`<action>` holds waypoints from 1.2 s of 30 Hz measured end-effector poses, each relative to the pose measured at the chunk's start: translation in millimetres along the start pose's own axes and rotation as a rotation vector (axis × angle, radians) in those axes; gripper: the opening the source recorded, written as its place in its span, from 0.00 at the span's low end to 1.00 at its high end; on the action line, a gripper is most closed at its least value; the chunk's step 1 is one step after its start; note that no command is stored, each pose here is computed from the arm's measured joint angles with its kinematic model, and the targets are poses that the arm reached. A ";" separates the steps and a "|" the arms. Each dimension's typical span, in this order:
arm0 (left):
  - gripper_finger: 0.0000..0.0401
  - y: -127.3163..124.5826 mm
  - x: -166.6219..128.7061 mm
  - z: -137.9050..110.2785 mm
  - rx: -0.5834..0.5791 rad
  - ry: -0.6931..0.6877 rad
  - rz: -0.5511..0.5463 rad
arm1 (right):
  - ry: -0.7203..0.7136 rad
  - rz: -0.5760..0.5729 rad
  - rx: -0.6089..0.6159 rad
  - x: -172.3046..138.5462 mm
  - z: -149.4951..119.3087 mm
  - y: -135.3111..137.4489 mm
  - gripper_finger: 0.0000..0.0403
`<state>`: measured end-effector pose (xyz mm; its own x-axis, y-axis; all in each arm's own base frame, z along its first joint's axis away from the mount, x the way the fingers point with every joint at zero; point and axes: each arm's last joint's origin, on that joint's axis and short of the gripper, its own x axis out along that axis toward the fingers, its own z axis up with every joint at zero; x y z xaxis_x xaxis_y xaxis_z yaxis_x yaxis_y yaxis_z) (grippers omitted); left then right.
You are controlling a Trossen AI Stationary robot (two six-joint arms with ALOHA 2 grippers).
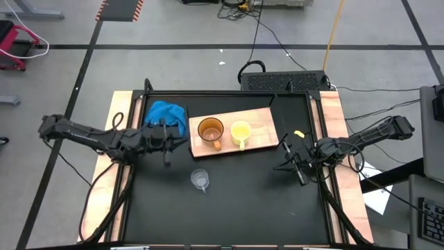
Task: Stack small to large cups/mugs on shelf
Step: Put the transparent mug on the shelf
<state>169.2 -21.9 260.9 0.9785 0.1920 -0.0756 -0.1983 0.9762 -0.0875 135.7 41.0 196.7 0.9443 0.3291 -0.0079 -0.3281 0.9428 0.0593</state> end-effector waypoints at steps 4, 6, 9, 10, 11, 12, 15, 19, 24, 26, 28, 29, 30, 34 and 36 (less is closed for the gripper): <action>0.00 0.2 -9.1 -29.4 -0.018 -0.021 -0.003 | 0.000 0.000 -0.019 0.0 0.0 0.0 0.00; 0.00 1.5 -13.0 -41.4 -0.024 -0.035 0.003 | -0.001 0.000 -0.019 0.0 0.1 0.0 0.00; 0.00 4.0 -19.0 -53.9 -0.034 -0.057 0.004 | -0.001 0.000 -0.032 0.0 0.1 0.0 0.00; 0.00 5.3 -20.8 -57.5 -0.040 -0.067 0.008 | -0.001 0.000 -0.039 0.0 0.1 0.0 0.00; 0.00 6.4 -22.3 -60.8 -0.043 -0.072 0.010 | -0.001 0.000 -0.045 0.0 0.1 0.0 0.00; 0.00 7.6 -23.8 -64.0 -0.044 -0.075 0.015 | -0.003 -0.001 -0.047 0.0 0.3 0.0 0.00; 0.00 10.7 -27.8 -71.6 -0.050 -0.083 0.022 | -0.014 -0.009 -0.040 1.0 1.3 -0.3 0.00; 0.00 12.4 -29.6 -78.1 -0.054 -0.076 0.022 | 0.036 -0.012 -0.037 11.8 7.1 -0.5 0.00; 0.00 12.5 -29.6 -79.1 -0.070 -0.072 0.022 | 0.150 -0.017 -0.038 39.9 32.6 -0.4 0.00; 0.00 12.4 -29.5 -79.4 -0.068 -0.068 0.019 | 0.206 -0.019 -0.027 54.3 45.5 -0.4 0.00; 0.00 12.2 -29.5 -79.4 -0.067 -0.067 0.012 | 0.271 -0.022 -0.021 67.4 57.4 -0.4 0.00; 0.00 12.2 -29.5 -79.6 -0.064 -0.066 0.012 | 0.299 -0.024 -0.020 73.7 63.0 -0.4 0.00; 0.00 12.2 -29.5 -79.8 -0.062 -0.064 0.011 | 0.323 -0.024 -0.020 80.2 68.1 -0.4 0.00; 0.00 12.2 -29.5 -79.9 -0.062 -0.063 0.011 | 0.412 -0.011 -0.042 101.7 82.6 -0.4 0.00; 0.00 12.2 -29.5 -80.0 -0.064 -0.062 0.011 | 0.450 -0.009 -0.051 111.4 87.5 -0.7 0.02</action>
<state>133.4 -23.6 182.6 0.9776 0.2100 -0.0159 -0.2100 0.9660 -0.1506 243.5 72.4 283.1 0.8450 0.3006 -0.4422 -0.3315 0.9434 0.0078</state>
